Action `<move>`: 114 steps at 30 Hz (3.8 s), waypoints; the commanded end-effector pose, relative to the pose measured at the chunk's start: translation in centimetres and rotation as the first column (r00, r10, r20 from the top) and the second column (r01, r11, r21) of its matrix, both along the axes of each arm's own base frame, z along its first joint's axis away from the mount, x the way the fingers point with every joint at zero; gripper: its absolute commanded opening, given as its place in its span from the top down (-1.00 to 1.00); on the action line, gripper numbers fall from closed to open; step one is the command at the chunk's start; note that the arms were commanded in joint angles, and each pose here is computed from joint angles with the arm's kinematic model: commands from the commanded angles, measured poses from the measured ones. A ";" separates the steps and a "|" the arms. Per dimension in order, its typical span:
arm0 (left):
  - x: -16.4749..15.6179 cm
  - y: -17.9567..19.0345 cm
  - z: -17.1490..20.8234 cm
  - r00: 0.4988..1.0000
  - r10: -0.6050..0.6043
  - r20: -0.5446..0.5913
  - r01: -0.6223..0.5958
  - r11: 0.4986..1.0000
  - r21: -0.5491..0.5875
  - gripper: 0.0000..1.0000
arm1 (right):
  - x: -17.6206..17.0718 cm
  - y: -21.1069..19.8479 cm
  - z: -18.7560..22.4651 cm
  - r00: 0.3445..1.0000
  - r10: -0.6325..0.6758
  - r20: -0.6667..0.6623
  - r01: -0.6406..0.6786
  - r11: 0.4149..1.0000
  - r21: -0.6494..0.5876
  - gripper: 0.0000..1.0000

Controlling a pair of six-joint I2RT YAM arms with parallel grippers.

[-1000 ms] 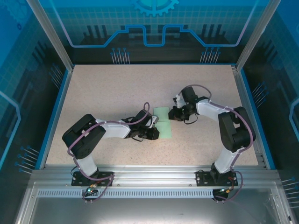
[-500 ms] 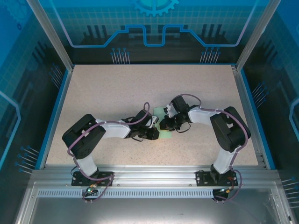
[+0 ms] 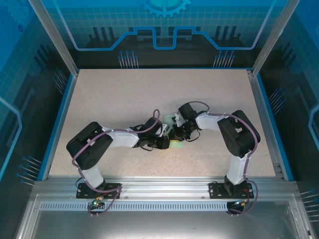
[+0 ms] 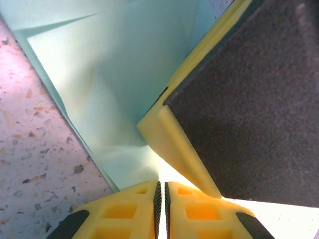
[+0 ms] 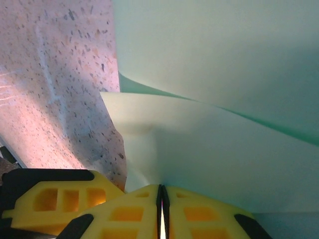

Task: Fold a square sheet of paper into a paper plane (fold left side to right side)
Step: Fold the triangle a second time at the center of the table, then turn over the paper at the center of the table.

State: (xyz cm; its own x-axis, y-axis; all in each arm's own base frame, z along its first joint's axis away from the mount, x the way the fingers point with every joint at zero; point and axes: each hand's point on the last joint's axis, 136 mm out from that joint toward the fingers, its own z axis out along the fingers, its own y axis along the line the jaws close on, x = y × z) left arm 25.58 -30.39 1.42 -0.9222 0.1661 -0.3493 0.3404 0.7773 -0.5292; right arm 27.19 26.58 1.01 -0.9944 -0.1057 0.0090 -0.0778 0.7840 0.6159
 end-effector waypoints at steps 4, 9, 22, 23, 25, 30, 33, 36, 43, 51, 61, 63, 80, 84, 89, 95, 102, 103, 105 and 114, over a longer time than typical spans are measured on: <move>-1.8 2.8 -2.9 0.996 0.037 -0.083 -0.026 0.992 0.127 0.69 | 0.9 -2.8 -2.0 1.000 -0.014 -0.006 0.012 0.986 -0.165 0.75; -2.0 3.0 -3.1 0.995 0.040 -0.090 -0.029 0.991 0.129 0.69 | 2.6 -4.8 -2.1 1.000 -0.027 0.011 0.029 0.975 -0.220 0.75; -2.2 3.0 -2.7 0.995 0.038 -0.088 -0.028 0.992 0.119 0.69 | 6.4 -9.6 -1.6 0.992 -0.123 0.042 0.129 0.962 -0.239 0.74; -2.2 2.9 -2.5 0.996 0.038 -0.086 -0.028 0.994 0.110 0.69 | 6.5 -9.5 -1.5 0.992 -0.122 0.044 0.129 0.965 -0.228 0.74; -2.3 2.8 -2.0 0.996 0.035 -0.080 -0.027 0.995 0.094 0.67 | 6.7 -9.2 -1.0 0.991 -0.121 0.054 0.129 0.971 -0.202 0.73; -1.9 1.8 1.5 0.999 0.011 -0.033 -0.011 1.000 0.010 0.42 | 7.5 -9.1 1.8 0.982 -0.129 0.141 0.149 0.979 -0.141 0.67; -1.5 1.3 4.8 1.000 0.007 0.020 -0.006 0.999 -0.054 0.17 | 7.7 -10.0 3.9 0.967 -0.156 0.203 0.181 0.977 -0.111 0.51; -0.8 2.1 7.5 0.996 0.034 0.078 -0.026 0.995 -0.094 -0.11 | 7.3 -10.4 5.7 0.953 -0.172 0.249 0.190 0.980 -0.051 0.31; 1.0 4.1 8.0 0.993 0.059 0.107 -0.052 0.996 -0.069 -0.37 | 4.9 -8.6 7.7 0.948 -0.190 0.257 0.159 0.978 0.137 -0.10; 3.2 1.5 5.9 0.998 -0.006 0.057 0.010 0.998 -0.064 -0.36 | 2.2 -7.8 5.6 0.967 -0.171 0.189 0.143 0.978 0.152 -0.15; 5.6 2.4 3.6 0.996 0.067 0.059 -0.070 0.996 0.059 0.53 | 1.5 -6.0 4.4 0.980 -0.135 0.145 0.107 0.977 0.182 -0.15; 5.5 2.6 3.6 0.995 0.074 0.069 -0.078 0.995 0.068 0.63 | 1.7 -5.5 4.4 0.982 -0.132 0.137 0.103 0.975 0.196 -0.16; 5.3 3.5 3.4 0.992 0.097 0.074 -0.103 0.992 0.078 0.65 | 3.2 -0.9 3.4 0.993 -0.083 0.089 0.061 0.973 0.223 -0.06; 5.6 4.1 4.2 0.987 0.132 0.090 -0.138 0.989 0.061 0.30 | 3.6 -0.6 3.9 0.991 -0.087 0.099 0.062 0.970 0.235 0.30; 5.6 5.9 7.3 0.966 0.218 0.140 -0.216 0.976 -0.024 -0.36 | 4.0 -0.9 5.7 0.983 -0.102 0.154 0.060 0.964 0.258 0.74; 4.1 8.1 11.8 0.929 0.323 0.183 -0.299 0.943 -0.147 -0.88 | 4.9 -2.3 11.1 0.950 -0.149 0.275 0.042 0.933 0.358 0.80; 1.8 7.9 20.4 0.896 0.397 0.202 -0.268 0.842 -0.468 -0.97 | 4.9 -3.9 23.1 0.857 -0.217 0.467 -0.088 0.832 0.548 0.82; 1.4 7.8 21.8 0.893 0.400 0.205 -0.251 0.821 -0.512 -0.97 | 4.6 -4.0 24.9 0.839 -0.218 0.498 -0.118 0.821 0.559 0.81; 0.8 7.5 24.3 0.893 0.396 0.212 -0.206 0.780 -0.591 -0.97 | 4.0 -4.1 28.0 0.814 -0.219 0.539 -0.165 0.801 0.575 0.80; -1.6 5.0 31.6 0.921 0.281 0.271 0.024 0.651 -0.759 -0.97 | 1.0 -2.8 35.6 0.782 -0.208 0.588 -0.281 0.723 0.631 0.78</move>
State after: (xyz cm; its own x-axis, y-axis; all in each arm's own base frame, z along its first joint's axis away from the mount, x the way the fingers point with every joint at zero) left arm 25.17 -24.36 29.76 -0.7117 -0.4073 -0.5724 0.4614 0.3433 -0.8180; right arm 29.89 22.94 34.53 -0.7452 0.1480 -0.6502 -0.6084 0.2484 0.7538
